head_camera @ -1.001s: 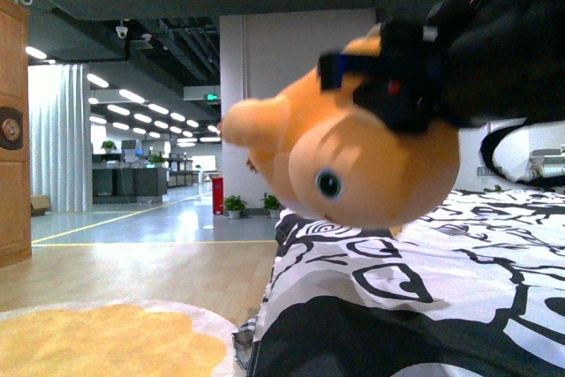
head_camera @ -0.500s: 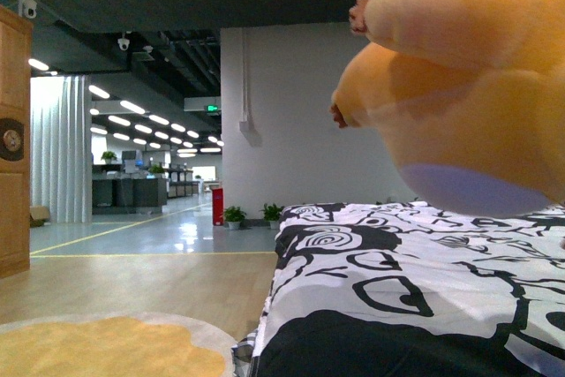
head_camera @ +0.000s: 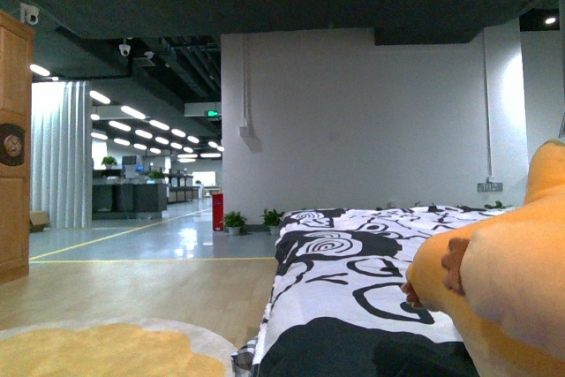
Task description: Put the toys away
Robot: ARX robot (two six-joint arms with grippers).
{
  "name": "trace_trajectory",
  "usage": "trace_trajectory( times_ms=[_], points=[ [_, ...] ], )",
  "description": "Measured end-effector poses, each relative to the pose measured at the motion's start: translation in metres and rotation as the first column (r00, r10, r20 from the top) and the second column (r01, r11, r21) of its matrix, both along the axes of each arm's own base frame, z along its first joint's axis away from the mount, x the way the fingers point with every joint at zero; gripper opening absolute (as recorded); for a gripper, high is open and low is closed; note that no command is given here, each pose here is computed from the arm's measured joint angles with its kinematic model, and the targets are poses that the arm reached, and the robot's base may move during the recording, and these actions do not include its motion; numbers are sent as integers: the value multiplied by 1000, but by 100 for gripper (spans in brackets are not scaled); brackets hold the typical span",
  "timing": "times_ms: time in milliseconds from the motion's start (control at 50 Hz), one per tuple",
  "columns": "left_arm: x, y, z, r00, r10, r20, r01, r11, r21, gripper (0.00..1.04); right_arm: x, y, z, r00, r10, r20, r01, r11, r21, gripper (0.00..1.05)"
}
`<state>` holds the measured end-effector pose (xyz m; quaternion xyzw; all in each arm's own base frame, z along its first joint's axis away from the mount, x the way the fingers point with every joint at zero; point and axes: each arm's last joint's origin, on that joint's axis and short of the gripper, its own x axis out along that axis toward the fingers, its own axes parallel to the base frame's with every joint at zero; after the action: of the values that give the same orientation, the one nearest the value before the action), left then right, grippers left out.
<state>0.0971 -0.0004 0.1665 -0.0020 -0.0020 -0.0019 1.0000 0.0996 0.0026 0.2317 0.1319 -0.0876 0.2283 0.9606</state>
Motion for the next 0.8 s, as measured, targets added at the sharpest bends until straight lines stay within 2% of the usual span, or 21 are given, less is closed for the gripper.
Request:
trace_trajectory(
  times_ms=[200,280,801],
  points=[
    [0,0,0,1000,0,0,0,1000,0,98,-1,5,-38,998,-46,38,48,998,-48,7],
    [0,0,0,1000,0,0,0,1000,0,98,-3,3,-37,996,-71,50,73,997,-25,7],
    [0,0,0,1000,5,0,-5,1000,0,98,-4,3,-37,997,-60,44,60,998,-12,7]
  ],
)
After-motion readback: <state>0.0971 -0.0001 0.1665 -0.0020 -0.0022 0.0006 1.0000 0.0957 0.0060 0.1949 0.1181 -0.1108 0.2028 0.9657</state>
